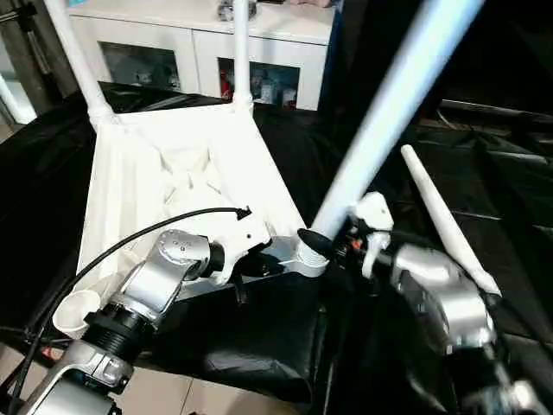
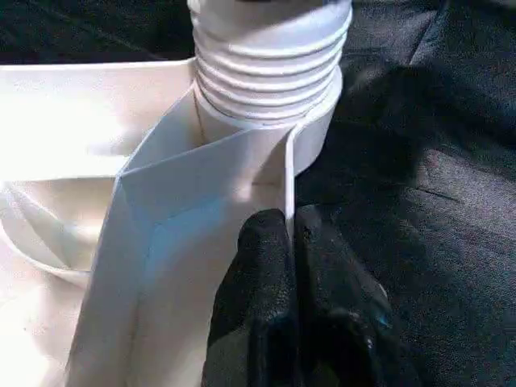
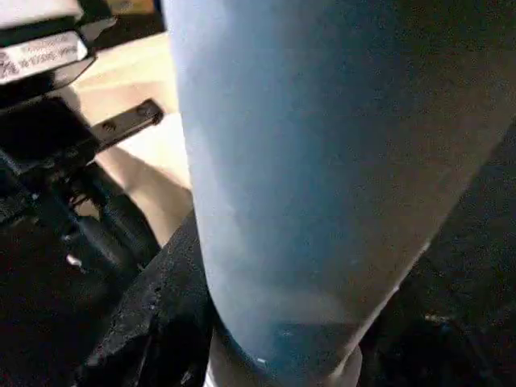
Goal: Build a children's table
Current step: Insert table leg to table base
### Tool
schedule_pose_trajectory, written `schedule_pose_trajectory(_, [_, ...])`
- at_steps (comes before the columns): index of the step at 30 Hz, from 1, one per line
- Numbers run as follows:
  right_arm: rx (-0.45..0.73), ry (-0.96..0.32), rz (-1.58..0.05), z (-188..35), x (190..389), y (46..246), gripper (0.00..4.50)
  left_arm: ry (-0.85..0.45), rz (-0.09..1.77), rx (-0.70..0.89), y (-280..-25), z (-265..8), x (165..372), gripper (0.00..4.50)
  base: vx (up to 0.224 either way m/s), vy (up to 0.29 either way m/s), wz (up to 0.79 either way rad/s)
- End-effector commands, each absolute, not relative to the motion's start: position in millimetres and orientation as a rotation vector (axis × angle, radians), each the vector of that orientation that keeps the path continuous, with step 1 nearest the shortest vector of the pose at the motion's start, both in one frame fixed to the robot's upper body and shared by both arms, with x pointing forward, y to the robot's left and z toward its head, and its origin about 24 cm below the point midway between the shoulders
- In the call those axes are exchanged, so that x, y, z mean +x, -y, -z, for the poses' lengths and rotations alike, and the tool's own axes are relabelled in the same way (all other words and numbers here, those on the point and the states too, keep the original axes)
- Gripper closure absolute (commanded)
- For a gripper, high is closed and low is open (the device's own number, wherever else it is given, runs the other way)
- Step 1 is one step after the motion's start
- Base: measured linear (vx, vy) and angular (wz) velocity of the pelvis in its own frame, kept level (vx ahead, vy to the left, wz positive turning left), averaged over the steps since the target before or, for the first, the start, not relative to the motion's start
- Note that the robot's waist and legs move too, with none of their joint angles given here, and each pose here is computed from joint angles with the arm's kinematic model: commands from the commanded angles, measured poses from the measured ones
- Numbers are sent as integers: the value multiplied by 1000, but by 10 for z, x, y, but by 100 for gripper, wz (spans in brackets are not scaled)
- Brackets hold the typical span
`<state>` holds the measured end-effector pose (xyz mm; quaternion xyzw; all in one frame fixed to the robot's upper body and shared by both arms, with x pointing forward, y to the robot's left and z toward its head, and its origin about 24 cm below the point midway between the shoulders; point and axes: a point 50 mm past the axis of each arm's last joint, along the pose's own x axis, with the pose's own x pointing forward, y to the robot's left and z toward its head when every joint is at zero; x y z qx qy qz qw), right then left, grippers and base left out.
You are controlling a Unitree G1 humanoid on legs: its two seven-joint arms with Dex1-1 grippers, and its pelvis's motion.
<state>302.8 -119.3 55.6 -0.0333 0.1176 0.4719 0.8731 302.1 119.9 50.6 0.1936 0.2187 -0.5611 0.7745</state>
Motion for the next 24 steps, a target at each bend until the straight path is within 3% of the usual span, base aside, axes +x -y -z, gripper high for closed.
schedule_pose_trajectory(1, [-52,-495,-1029,-111,2870,1169,259,-456,1238,453,-1191,-570,3047,450,0,0,0])
schedule_pose_trajectory(7, [-89,-495,-1113,-158,2949,1113,259,-438,1296,477,-1171,-606,3028,450,0,0,0])
schedule_pose_trajectory(19, [-113,-454,-1366,-232,2852,1145,259,-422,1500,473,-1199,-711,2879,450,0,0,0])
schedule_pose_trajectory(24, [-108,-461,-1285,-199,2914,1148,259,-423,1394,483,-1213,-718,3001,450,0,0,0])
